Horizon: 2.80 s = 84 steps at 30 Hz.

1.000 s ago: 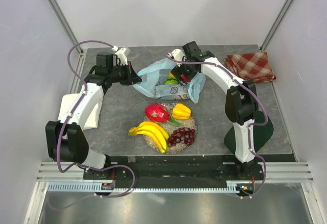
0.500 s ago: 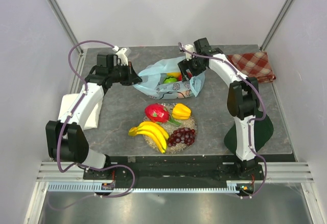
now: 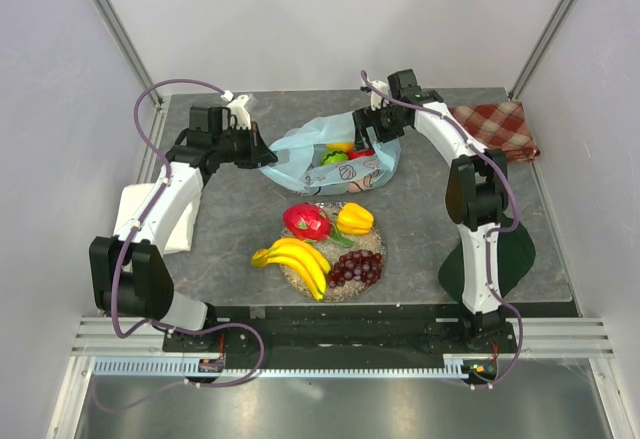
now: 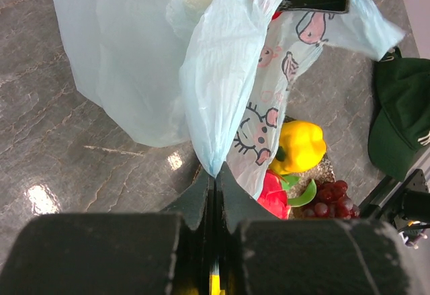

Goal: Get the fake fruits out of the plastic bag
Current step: Take out the fake fruit from the plastic bag, then place the fake fruit in the plastic bag.

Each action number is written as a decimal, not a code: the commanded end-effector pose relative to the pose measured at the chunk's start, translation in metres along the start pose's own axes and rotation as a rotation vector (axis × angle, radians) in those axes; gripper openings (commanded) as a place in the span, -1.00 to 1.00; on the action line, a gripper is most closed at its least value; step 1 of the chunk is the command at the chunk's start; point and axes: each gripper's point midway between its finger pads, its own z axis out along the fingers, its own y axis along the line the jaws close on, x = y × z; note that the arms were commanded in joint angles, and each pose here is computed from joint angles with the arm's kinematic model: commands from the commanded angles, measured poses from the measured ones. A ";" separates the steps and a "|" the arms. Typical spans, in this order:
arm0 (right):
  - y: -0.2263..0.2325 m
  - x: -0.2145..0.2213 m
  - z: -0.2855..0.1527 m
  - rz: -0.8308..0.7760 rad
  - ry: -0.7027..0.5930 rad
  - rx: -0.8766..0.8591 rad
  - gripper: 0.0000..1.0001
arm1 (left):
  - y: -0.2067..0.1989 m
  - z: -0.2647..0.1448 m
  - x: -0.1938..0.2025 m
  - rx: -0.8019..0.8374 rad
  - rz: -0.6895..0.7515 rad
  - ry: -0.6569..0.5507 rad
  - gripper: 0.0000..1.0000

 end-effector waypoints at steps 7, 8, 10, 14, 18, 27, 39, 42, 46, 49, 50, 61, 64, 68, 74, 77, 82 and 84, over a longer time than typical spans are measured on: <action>-0.015 0.015 0.036 -0.035 0.063 0.114 0.95 | -0.002 -0.003 -0.020 0.004 0.067 -0.038 -0.97; -0.014 0.018 0.037 -0.049 0.073 0.116 0.95 | -0.002 -0.003 -0.020 0.004 0.066 -0.036 -0.97; -0.014 0.023 0.037 -0.056 0.087 0.123 0.81 | -0.002 -0.004 -0.021 0.004 0.068 -0.040 -0.97; -0.012 0.007 0.024 -0.087 0.043 0.125 0.49 | -0.002 -0.003 -0.020 0.005 0.062 -0.042 -0.97; 0.011 -0.031 -0.005 -0.125 -0.068 0.057 0.24 | -0.003 -0.003 -0.022 0.007 0.053 -0.044 -0.97; 0.073 -0.064 -0.094 -0.034 -0.236 -0.397 0.30 | 0.001 0.000 -0.026 -0.012 0.025 -0.055 -0.97; 0.101 -0.079 -0.148 0.363 -0.247 -0.882 0.38 | 0.007 0.001 -0.038 -0.043 0.053 -0.080 -0.96; 0.103 -0.088 -0.153 0.358 -0.315 -0.938 0.40 | 0.005 0.001 -0.039 -0.033 0.058 -0.082 -0.97; 0.095 -0.098 -0.148 0.325 -0.338 -0.931 0.33 | 0.009 0.001 -0.038 -0.047 0.079 -0.079 -0.97; 0.096 -0.106 -0.153 0.288 -0.369 -0.925 0.29 | 0.011 -0.001 -0.038 -0.056 0.095 -0.080 -0.97; 0.096 -0.108 -0.156 0.273 -0.381 -0.922 0.27 | 0.012 -0.002 -0.039 -0.062 0.100 -0.084 -0.97; -0.011 -0.105 -0.148 0.394 -0.496 -0.618 0.21 | 0.067 -0.026 -0.060 -0.284 0.097 -0.142 -0.97; -0.028 -0.089 -0.136 0.380 -0.464 -0.541 0.22 | 0.070 -0.033 -0.066 -0.283 0.085 -0.160 -0.97; 0.003 -0.089 -0.138 0.275 -0.445 -0.584 0.22 | 0.056 -0.032 -0.067 -0.204 0.112 -0.157 -0.97; 0.046 -0.080 -0.124 0.063 -0.414 -0.524 0.25 | 0.038 -0.025 -0.062 -0.101 0.102 -0.140 -0.97; 0.056 -0.051 -0.094 -0.163 -0.301 -0.382 0.25 | 0.029 -0.019 -0.065 -0.055 0.075 -0.144 -0.97; 0.067 -0.003 -0.052 -0.431 -0.196 -0.169 0.23 | 0.009 -0.001 -0.076 0.026 0.034 -0.144 -0.97; 0.059 0.005 -0.036 -0.420 -0.187 -0.126 0.23 | 0.005 0.005 -0.076 0.031 0.037 -0.141 -0.96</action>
